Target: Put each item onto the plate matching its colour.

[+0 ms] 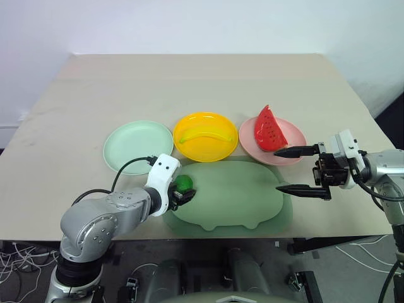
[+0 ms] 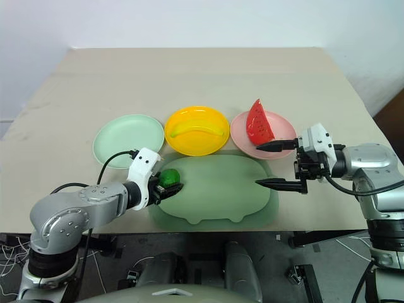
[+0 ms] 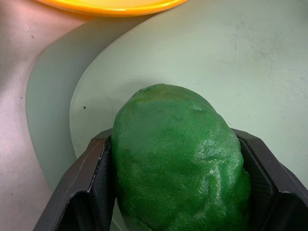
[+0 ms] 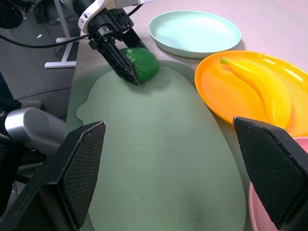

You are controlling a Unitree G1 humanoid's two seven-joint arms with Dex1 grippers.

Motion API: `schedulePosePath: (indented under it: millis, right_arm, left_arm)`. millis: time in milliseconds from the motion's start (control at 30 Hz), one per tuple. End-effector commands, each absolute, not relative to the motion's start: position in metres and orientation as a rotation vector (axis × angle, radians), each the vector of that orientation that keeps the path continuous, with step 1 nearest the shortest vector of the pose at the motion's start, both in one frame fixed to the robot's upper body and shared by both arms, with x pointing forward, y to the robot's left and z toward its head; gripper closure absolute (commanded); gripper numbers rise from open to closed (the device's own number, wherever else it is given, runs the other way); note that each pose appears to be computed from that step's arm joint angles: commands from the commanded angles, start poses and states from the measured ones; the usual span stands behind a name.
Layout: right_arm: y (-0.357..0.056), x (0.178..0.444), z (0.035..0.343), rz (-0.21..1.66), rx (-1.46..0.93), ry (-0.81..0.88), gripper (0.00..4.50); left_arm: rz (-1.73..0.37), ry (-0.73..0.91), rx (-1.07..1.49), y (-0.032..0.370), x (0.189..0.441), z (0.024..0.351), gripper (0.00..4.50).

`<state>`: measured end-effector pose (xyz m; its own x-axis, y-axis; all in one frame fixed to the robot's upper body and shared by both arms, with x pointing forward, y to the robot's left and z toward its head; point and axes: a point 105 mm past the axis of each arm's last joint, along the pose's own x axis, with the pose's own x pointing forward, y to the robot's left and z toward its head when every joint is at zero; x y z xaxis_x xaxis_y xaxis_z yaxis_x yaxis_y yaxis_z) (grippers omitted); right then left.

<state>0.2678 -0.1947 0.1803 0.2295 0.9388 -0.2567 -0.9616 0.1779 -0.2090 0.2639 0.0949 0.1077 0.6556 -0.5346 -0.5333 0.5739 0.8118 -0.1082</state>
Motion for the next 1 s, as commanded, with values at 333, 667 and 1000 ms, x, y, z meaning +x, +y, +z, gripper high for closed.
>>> schedulePosePath:
  millis: [333,667,1000]
  right_arm:
    - [-0.183,0.274,0.193,1.350,-0.353,-0.003,0.00]
    - [-0.181,0.278,0.197,1.357,-0.358,-0.022,0.00]
    - [-0.181,0.277,0.195,1.349,-0.358,-0.031,0.00]
  left_arm:
    - [-0.350,0.145,0.108,0.183,0.349,0.197,1.66]
    - [-0.200,0.219,0.120,0.222,0.373,0.148,1.66]
    - [-0.221,0.244,0.114,0.223,0.375,0.137,1.31]
